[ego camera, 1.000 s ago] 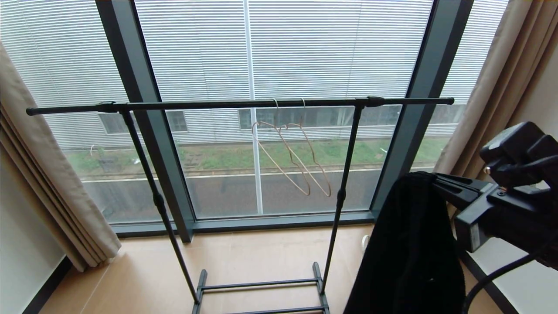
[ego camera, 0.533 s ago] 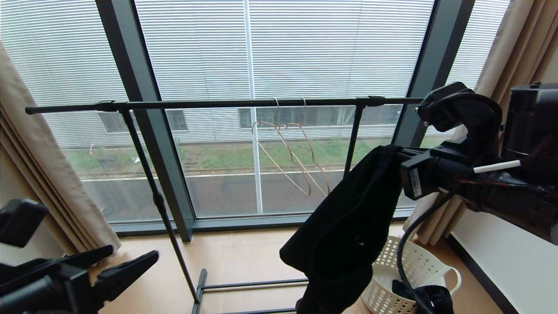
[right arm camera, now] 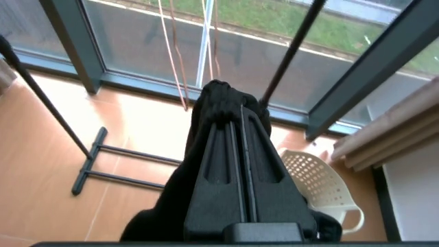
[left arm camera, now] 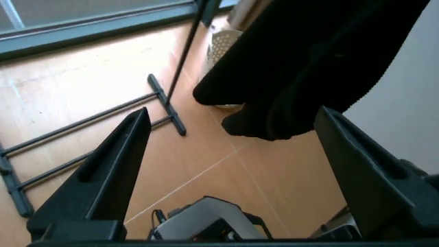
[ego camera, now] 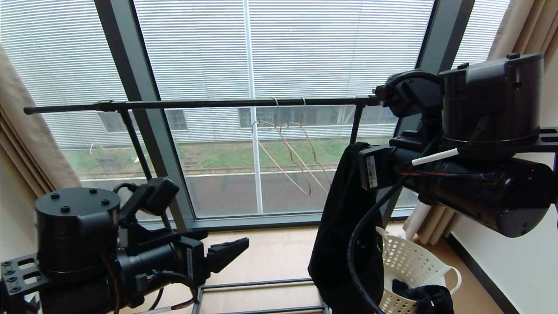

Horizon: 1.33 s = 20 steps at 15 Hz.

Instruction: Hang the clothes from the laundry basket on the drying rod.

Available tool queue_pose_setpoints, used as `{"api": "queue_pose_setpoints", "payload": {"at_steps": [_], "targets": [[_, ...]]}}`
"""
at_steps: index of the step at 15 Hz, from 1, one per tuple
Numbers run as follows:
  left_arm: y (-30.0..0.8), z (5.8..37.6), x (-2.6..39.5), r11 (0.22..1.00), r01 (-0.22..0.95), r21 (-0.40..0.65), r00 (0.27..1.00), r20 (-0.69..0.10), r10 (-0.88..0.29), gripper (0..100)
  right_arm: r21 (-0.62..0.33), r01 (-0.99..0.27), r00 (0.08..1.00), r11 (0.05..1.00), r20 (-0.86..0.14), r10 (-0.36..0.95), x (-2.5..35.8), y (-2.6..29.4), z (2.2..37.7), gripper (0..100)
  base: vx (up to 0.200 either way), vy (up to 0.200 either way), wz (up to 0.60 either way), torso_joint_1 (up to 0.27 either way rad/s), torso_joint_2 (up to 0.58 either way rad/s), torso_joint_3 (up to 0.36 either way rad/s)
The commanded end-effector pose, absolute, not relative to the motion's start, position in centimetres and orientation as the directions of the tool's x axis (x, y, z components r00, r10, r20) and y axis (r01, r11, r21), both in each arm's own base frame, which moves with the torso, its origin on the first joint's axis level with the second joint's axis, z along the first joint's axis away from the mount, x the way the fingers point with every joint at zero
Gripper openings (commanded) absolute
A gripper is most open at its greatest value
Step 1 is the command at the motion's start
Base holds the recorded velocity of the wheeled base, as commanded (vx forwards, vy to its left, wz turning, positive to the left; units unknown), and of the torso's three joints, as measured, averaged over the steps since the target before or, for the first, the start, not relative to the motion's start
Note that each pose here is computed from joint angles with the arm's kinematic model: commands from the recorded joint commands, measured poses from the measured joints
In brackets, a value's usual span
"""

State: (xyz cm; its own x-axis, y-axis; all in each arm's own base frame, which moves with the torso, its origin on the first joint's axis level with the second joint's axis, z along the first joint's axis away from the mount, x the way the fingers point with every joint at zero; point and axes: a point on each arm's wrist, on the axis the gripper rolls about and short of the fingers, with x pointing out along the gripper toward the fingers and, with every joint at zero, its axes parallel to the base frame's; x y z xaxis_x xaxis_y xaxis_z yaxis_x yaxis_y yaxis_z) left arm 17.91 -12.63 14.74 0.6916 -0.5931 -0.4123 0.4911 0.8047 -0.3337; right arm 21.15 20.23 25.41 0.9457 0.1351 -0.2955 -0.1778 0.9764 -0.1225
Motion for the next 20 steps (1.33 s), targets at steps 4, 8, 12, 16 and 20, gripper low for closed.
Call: {"api": "queue_pose_setpoints", "payload": {"at_steps": [4, 8, 12, 16, 20], "targets": [[-16.6, 13.2, 18.4, 0.751, 0.572, -0.329, 0.600, -0.457, -0.657, 100, -0.123, -0.180, 0.949, 0.976, -0.282, 0.140, 21.2, 21.5, 25.6, 0, 0.000, 0.000, 0.00, 0.000, 0.00, 0.000], [-18.4, 11.4, 20.4, 0.764, 0.557, -0.326, 0.579, -0.507, -0.639, 100, -0.112, -0.220, 0.945, 0.969, -0.272, 0.183, 20.6, 22.8, 25.9, 0, 0.000, 0.000, 0.00, 0.000, 0.00, 0.000], [-20.0, 8.9, 22.2, 0.780, 0.540, -0.317, 0.558, -0.559, -0.614, 100, -0.089, -0.247, 0.940, 0.965, -0.264, 0.216, 20.1, 23.8, 26.2, 0, 0.000, 0.000, 0.00, 0.000, 0.00, 0.000], [-20.8, 6.9, 22.6, 0.811, 0.510, -0.286, 0.555, -0.611, -0.564, 100, -0.094, -0.197, 0.952, 0.976, -0.258, 0.167, 20.2, 23.8, 26.0, 0, 0.000, 0.000, 0.00, 0.000, 0.00, 0.000], [-20.8, 6.3, 21.3, 0.840, 0.491, -0.229, 0.576, -0.639, -0.511, 100, -0.097, -0.138, 0.964, 0.986, -0.243, 0.111, 20.6, 23.4, 26.2, 0, 0.000, 0.000, 0.00, 0.000, 0.00, 0.000]]}}
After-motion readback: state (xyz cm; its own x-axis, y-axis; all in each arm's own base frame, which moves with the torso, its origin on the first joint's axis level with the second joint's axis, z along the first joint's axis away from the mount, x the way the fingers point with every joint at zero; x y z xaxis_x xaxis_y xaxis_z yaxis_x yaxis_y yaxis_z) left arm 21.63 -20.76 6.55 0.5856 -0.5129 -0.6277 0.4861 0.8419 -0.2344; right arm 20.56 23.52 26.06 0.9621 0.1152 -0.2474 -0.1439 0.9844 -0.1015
